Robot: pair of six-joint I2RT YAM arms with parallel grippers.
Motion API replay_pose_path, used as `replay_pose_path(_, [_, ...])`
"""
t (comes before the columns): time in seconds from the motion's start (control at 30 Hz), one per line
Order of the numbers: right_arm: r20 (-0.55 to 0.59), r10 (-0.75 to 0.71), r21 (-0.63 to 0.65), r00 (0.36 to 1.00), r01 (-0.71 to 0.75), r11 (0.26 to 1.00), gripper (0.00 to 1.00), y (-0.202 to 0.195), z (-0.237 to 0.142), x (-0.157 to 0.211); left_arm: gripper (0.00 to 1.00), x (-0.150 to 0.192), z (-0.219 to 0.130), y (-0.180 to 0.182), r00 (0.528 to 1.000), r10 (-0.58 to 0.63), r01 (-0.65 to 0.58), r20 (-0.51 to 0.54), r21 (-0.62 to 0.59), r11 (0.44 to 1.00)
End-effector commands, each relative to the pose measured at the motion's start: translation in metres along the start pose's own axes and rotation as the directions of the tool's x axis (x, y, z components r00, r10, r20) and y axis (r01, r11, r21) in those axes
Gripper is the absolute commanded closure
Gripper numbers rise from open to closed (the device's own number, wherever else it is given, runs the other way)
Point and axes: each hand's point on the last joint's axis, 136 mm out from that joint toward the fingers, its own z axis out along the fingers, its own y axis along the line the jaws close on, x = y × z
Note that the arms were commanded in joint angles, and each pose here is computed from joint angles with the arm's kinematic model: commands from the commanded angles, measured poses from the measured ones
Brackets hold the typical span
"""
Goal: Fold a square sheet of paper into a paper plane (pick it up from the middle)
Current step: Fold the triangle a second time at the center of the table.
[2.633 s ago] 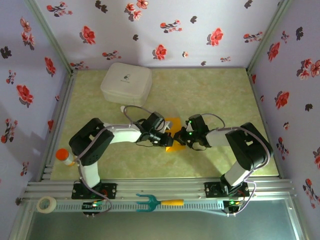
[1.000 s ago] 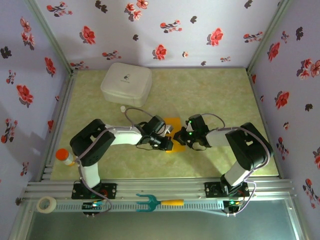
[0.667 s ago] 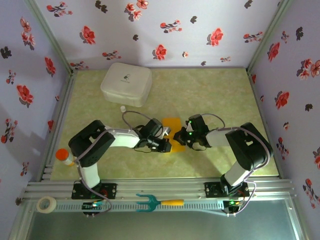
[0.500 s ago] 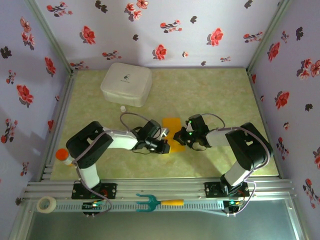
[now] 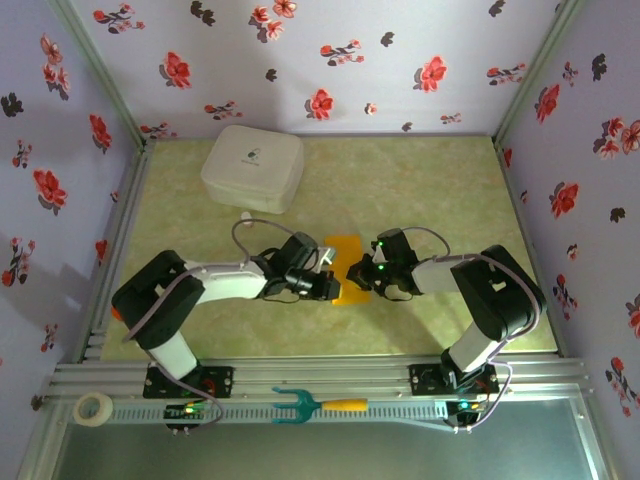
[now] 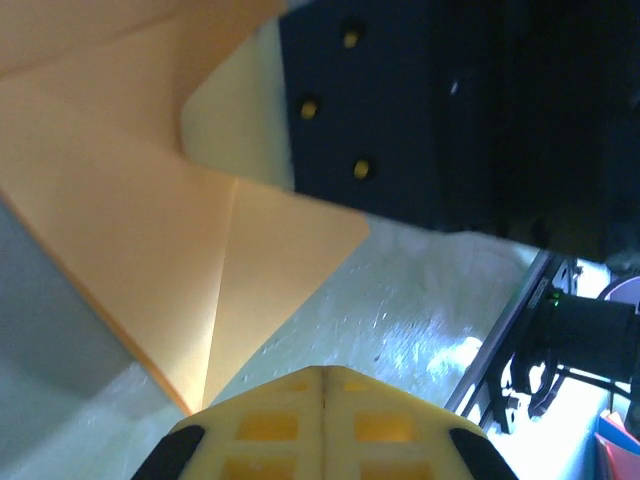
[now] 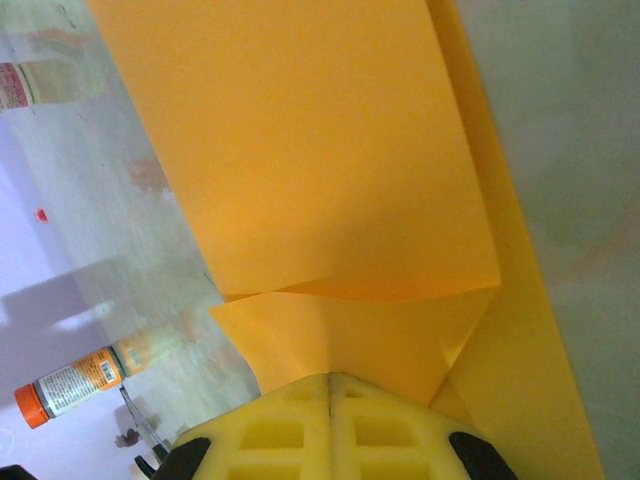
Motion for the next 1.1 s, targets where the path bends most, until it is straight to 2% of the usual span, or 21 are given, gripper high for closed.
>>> replay_pose_path(0.0, [0.006, 0.078, 0.12, 0.997, -0.078, 0.99, 0.98, -0.038, 0.002, 0.007, 1.0, -0.01, 0.009, 0.007, 1.0, 0.0, 0.0, -0.006, -0.023, 1.0])
replay_pose_path(0.17, [0.009, 0.077, 0.114, 0.997, -0.078, 0.99, 0.98, -0.037, 0.002, 0.006, 1.0, -0.014, 0.021, 0.026, 0.999, -0.029, 0.026, -0.04, -0.086, 0.996])
replay_pose_path(0.33, [0.007, 0.073, 0.101, 0.997, -0.073, 0.992, 0.98, -0.032, 0.001, 0.004, 1.0, 0.006, 0.027, 0.052, 0.992, -0.102, 0.091, -0.078, -0.133, 0.987])
replay_pose_path(0.5, [0.025, 0.025, 0.047, 0.999, -0.026, 0.999, 0.96, -0.009, -0.007, -0.003, 1.0, 0.03, 0.027, 0.074, 0.982, -0.153, 0.131, -0.112, -0.183, 0.974])
replay_pose_path(0.63, [0.034, -0.018, 0.002, 0.999, 0.018, 1.0, 0.95, 0.012, -0.016, -0.004, 1.0, 0.035, 0.029, 0.079, 0.979, -0.169, 0.146, -0.115, -0.187, 0.971])
replay_pose_path(0.77, [-0.022, -0.052, -0.057, 0.998, 0.051, 0.997, 0.95, 0.027, -0.013, 0.008, 1.0, 0.033, 0.028, 0.079, 0.98, -0.168, 0.146, -0.108, -0.194, 0.97])
replay_pose_path(1.0, [-0.104, -0.028, 0.018, 0.994, 0.03, 0.999, 0.95, 0.004, 0.007, 0.023, 1.0, 0.03, 0.026, 0.077, 0.983, -0.157, 0.136, -0.098, -0.197, 0.971])
replay_pose_path(1.07, [-0.104, -0.024, 0.082, 0.994, 0.033, 0.996, 0.96, -0.011, 0.008, 0.023, 1.0, 0.031, 0.026, 0.078, 0.982, -0.158, 0.136, -0.1, -0.199, 0.971])
